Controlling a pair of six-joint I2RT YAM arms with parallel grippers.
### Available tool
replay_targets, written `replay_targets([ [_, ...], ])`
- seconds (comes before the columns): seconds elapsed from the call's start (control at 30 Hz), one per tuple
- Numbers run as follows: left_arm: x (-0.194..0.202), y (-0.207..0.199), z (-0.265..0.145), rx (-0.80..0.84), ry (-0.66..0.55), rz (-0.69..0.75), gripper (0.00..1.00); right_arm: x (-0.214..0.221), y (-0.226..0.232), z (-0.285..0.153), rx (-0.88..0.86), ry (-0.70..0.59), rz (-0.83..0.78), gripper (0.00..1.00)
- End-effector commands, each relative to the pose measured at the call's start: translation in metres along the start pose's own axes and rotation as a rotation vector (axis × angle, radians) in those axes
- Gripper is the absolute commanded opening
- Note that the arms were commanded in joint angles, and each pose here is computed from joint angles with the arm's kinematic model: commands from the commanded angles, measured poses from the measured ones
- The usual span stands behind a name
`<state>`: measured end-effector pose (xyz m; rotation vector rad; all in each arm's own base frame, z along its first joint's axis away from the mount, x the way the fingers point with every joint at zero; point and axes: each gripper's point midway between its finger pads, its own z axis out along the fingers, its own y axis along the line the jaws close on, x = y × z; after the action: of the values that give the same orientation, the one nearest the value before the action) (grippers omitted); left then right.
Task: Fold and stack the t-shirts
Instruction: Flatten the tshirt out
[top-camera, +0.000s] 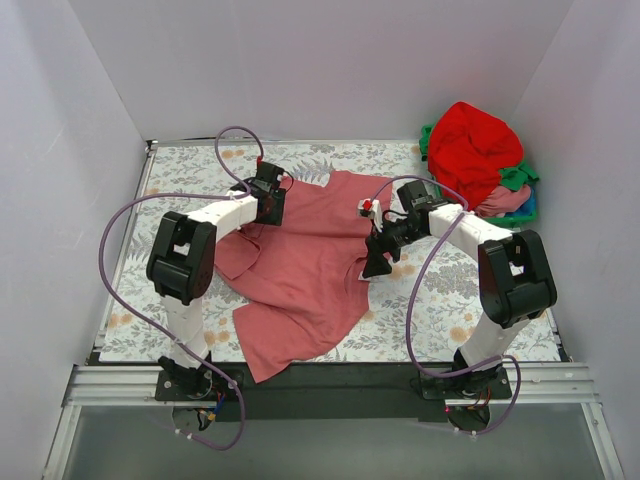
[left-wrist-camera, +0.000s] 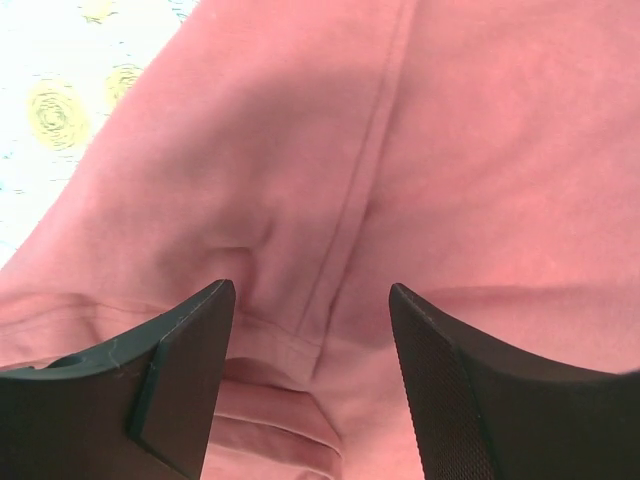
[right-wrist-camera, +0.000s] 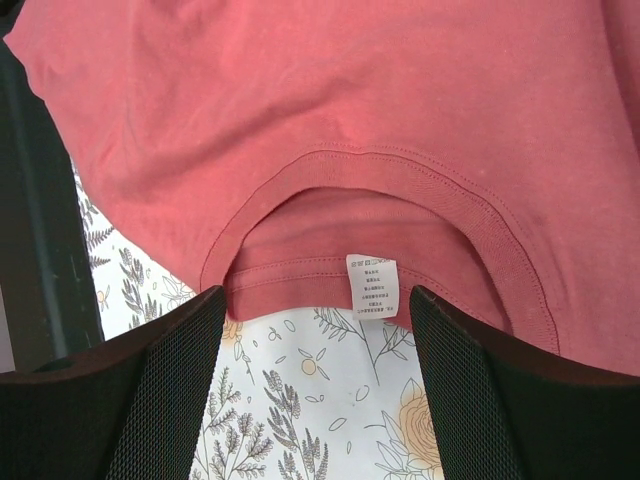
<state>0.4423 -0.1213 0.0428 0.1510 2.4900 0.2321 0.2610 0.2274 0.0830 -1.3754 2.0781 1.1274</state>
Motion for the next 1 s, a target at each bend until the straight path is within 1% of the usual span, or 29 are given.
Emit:
replay_targets([
  [0.0,-0.015,0.013,-0.008,-0.049,-0.03,0.005,0.62,-0.009,0.002,-0.004,-0.015,-0.045,-0.042,0.8],
  [0.07,-0.012,0.012,-0.007,-0.042,-0.02,0.01,0.6,-0.008,0.001,-0.006,-0.01,-0.047,-0.036,0.8],
  [0.17,-0.012,0.01,-0.003,-0.029,-0.012,0.008,0.55,-0.008,-0.002,-0.007,-0.005,-0.053,-0.029,0.8],
  [0.2,-0.011,0.01,-0.002,-0.028,-0.005,0.01,0.51,-0.007,-0.002,-0.007,-0.007,-0.052,-0.026,0.8],
  [0.3,-0.008,0.012,0.005,-0.034,0.014,0.009,0.45,-0.005,-0.003,-0.007,-0.006,-0.052,-0.021,0.8],
  [0.33,-0.006,0.013,0.006,-0.038,0.021,0.009,0.41,-0.005,-0.003,-0.007,-0.006,-0.052,-0.019,0.8],
  [0.63,0.008,0.012,0.015,-0.035,0.064,0.02,0.4,-0.003,-0.005,-0.01,-0.003,-0.057,-0.006,0.8],
  [0.73,0.006,0.013,0.017,-0.046,0.061,0.02,0.3,-0.003,-0.006,-0.01,-0.001,-0.058,-0.008,0.8],
  [0.77,0.006,0.013,0.016,-0.049,0.06,0.017,0.23,-0.003,-0.006,-0.01,-0.001,-0.058,-0.006,0.8],
  [0.83,0.0,0.014,0.012,-0.047,0.046,0.011,0.16,-0.002,-0.007,-0.011,0.004,-0.056,-0.005,0.8],
  [0.93,-0.007,0.015,0.006,-0.042,0.027,-0.004,0.0,0.001,-0.01,-0.011,0.019,-0.044,-0.002,0.8],
  [0.97,-0.012,0.016,0.002,-0.039,0.013,-0.011,0.0,0.001,-0.011,-0.011,0.022,-0.041,-0.001,0.8],
])
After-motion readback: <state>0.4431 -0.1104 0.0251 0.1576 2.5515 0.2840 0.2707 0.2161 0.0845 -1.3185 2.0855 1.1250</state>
